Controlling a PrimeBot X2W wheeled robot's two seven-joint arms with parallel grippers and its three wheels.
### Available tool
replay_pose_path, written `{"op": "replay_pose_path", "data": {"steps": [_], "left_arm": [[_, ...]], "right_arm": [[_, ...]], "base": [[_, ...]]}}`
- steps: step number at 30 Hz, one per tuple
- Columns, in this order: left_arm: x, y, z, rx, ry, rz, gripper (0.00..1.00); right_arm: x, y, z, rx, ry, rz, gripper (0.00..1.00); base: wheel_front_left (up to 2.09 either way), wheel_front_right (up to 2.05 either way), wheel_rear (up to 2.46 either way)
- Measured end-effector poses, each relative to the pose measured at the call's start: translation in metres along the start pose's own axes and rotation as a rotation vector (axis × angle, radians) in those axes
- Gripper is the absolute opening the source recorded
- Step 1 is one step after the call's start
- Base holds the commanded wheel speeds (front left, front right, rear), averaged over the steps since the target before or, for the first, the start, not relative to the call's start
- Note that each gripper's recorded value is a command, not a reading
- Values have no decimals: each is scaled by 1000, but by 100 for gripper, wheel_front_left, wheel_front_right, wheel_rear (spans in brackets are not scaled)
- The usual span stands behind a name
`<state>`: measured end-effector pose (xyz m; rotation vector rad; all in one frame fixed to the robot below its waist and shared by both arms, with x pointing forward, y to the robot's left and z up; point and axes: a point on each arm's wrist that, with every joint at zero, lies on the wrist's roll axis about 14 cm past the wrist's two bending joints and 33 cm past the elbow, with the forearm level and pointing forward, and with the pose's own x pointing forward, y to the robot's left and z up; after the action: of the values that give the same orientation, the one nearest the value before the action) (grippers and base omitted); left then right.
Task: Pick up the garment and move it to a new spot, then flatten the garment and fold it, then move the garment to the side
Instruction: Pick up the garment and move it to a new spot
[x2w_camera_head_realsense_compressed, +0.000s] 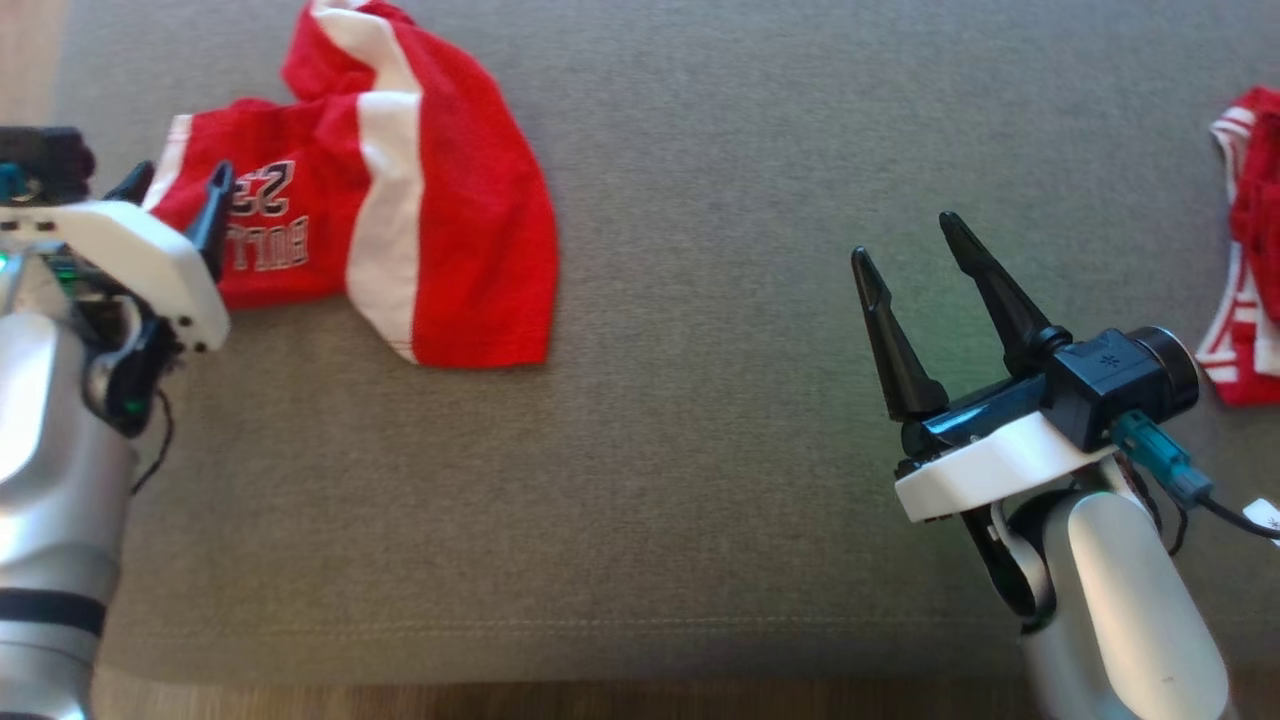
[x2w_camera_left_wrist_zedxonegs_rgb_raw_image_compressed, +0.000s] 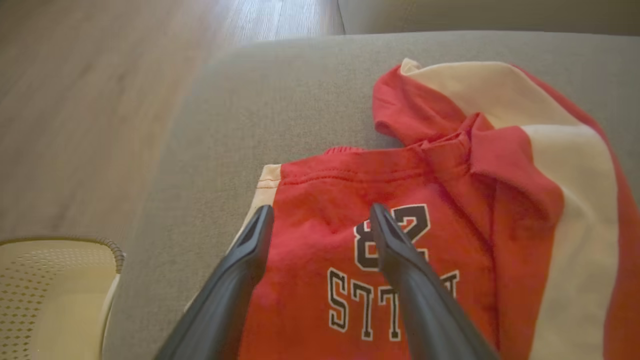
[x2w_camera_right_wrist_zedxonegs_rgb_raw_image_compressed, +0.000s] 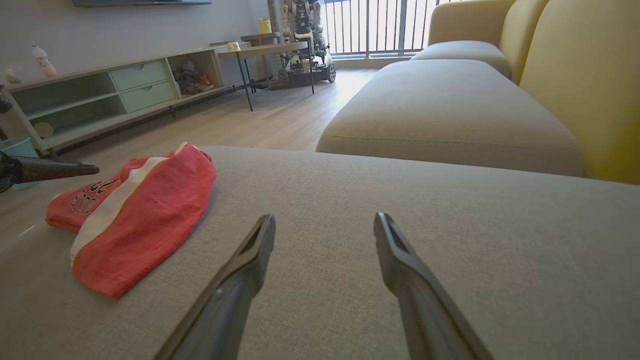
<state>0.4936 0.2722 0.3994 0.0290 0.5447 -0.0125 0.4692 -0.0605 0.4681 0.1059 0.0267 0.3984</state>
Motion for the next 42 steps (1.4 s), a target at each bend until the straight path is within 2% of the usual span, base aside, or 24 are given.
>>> {"op": "replay_pose_path", "data": {"steps": [6, 12, 13, 14, 19, 24, 30, 35, 42], "left_arm": [[18, -11, -33, 1, 184, -34, 100], [27, -20, -44, 8, 273, -59, 100], [27, -22, -45, 11, 284, -66, 93], [28, -24, -45, 14, 286, -72, 0], [25, -25, -39, 36, 263, -87, 0], [21, -19, -22, 56, 158, -78, 0], [6, -16, 35, 49, -110, -74, 0], [-24, -22, 94, 48, -348, -94, 0], [-92, -56, 186, 26, -696, -155, 0]], "right_arm": [[-8, -13, -3, -10, 7, -37, 100], [-9, -22, 2, -21, -9, -58, 100], [-9, -23, 2, -22, -9, -60, 100], [-10, -23, 2, -22, -9, -62, 100], [-11, -25, 7, -28, -18, -69, 100], [-13, -24, 14, -34, -36, -69, 100], [-19, -18, 29, -42, -74, -62, 100], [-35, -10, 39, -33, -93, -60, 100], [-57, 3, 60, -38, -136, -51, 100]], "base": [[0, 0, 0], [0, 0, 0], [0, 0, 0], [0, 0, 0], [0, 0, 0], [0, 0, 0], [0, 0, 0], [0, 0, 0], [0, 0, 0]]}}
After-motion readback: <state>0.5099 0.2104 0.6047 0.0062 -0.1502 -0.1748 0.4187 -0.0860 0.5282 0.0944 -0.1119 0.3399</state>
